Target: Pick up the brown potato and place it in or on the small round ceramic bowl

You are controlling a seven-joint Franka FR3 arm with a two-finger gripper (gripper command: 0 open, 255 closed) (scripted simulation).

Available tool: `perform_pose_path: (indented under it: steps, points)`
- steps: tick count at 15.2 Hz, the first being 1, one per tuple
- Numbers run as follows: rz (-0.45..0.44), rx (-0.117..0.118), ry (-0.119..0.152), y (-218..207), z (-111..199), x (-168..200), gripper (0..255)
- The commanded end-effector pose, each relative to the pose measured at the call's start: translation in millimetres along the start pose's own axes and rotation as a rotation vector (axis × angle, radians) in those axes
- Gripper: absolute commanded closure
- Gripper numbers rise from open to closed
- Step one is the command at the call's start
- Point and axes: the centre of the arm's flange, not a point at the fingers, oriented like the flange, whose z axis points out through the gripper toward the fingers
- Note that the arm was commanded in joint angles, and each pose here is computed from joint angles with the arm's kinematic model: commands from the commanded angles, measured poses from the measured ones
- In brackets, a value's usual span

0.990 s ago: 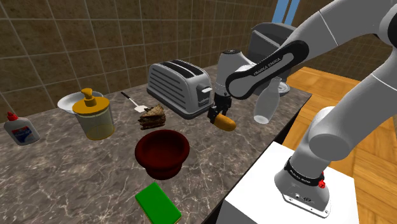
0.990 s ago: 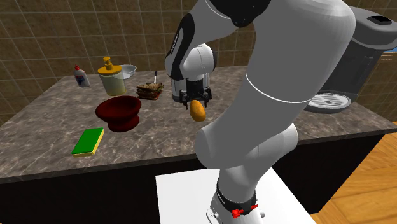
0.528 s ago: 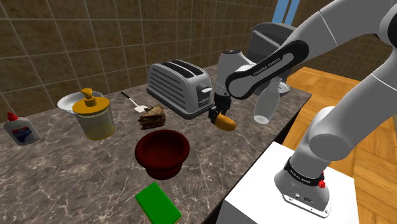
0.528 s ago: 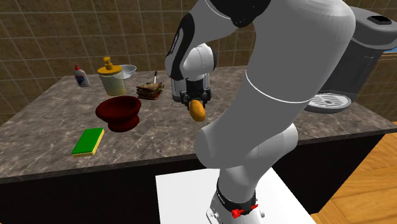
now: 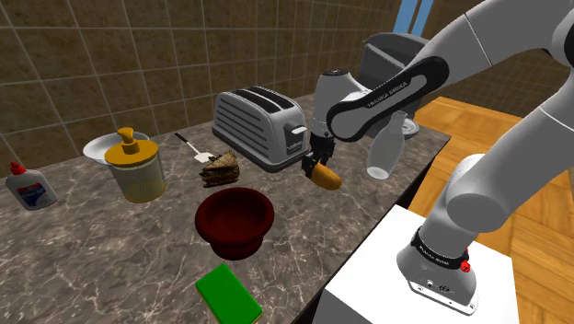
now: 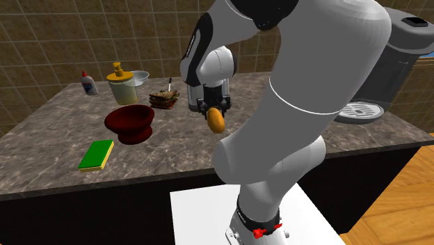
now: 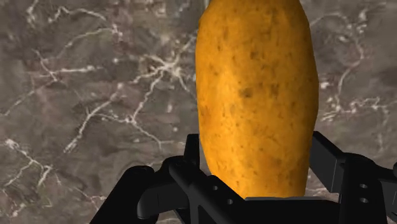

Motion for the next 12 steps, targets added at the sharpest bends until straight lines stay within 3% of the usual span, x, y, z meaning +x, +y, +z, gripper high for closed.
perform_pose_path:
  steps: [1, 12]
  points:
    - [0.000, 0.000, 0.000, 0.3, -9.9, 0.6, 255]
    - [0.000, 0.000, 0.000, 3.5, -67.8, 3.2, 255]
